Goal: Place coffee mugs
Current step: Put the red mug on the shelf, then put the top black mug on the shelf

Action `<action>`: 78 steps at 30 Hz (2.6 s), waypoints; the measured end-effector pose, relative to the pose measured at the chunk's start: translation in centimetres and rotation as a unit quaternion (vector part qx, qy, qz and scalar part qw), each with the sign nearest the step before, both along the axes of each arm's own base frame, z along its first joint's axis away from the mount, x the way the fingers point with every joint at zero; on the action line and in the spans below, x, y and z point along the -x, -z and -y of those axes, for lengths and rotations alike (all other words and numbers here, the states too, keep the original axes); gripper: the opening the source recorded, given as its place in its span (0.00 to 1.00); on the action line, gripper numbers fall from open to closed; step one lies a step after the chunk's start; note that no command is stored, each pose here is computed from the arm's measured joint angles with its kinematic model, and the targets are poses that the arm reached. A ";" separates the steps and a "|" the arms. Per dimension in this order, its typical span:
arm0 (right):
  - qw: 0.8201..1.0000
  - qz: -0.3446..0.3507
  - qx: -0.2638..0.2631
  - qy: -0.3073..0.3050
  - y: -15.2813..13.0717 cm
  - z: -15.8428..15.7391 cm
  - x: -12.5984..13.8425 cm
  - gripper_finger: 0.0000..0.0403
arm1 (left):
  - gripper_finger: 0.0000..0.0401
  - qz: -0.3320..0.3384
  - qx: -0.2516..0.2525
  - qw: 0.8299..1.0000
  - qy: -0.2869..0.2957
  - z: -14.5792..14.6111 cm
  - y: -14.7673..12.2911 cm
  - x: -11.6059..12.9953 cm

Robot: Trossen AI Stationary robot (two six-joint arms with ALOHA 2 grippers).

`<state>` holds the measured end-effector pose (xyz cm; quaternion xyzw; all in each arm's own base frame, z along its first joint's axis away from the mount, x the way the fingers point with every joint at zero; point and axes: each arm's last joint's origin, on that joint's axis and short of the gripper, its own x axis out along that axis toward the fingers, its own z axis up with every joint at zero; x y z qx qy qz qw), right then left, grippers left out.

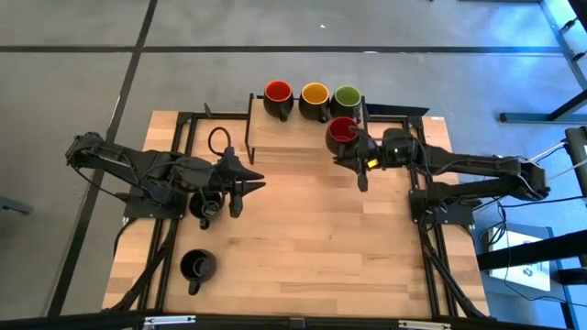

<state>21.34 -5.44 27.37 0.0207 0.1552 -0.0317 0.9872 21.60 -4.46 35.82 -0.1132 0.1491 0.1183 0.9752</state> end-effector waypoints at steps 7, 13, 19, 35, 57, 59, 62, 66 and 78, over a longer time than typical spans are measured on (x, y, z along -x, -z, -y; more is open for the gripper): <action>1.000 0.017 -0.011 -0.016 1.0 1.0 0.4 0.03 | 0.23 -0.001 0.000 1.000 0.000 0.0 0.0 0.0; 1.000 0.013 -0.008 -0.010 1.5 2.0 0.8 0.03 | 0.23 0.000 -0.002 1.000 -0.004 0.0 0.0 0.0; 1.000 0.006 -0.018 -0.020 2.0 2.8 0.6 0.03 | 0.23 0.000 -0.002 1.000 -0.005 0.0 0.0 0.0; 1.000 0.001 -0.013 -0.014 2.6 3.8 0.3 0.06 | 0.23 0.003 -0.001 1.000 -0.006 0.0 0.0 0.0; 0.999 -0.027 -0.011 0.027 3.0 4.0 0.5 0.19 | 0.23 0.003 -0.001 1.000 -0.005 0.0 0.0 0.0; 0.999 -0.030 -0.013 0.027 3.1 4.0 0.5 0.24 | 0.23 0.003 -0.001 1.000 -0.004 0.0 0.0 0.0; 0.999 -0.037 -0.017 0.027 3.2 3.9 0.5 0.31 | 0.23 0.003 0.001 1.000 -0.001 0.0 0.0 -0.1; 0.998 -0.052 -0.024 0.027 2.5 4.0 0.5 0.35 | 0.23 0.003 0.001 1.000 -0.001 0.0 0.0 -0.1; 0.989 -0.129 -0.058 0.031 0.4 3.8 1.0 0.37 | 0.23 0.003 0.002 1.000 0.000 0.0 0.0 -0.1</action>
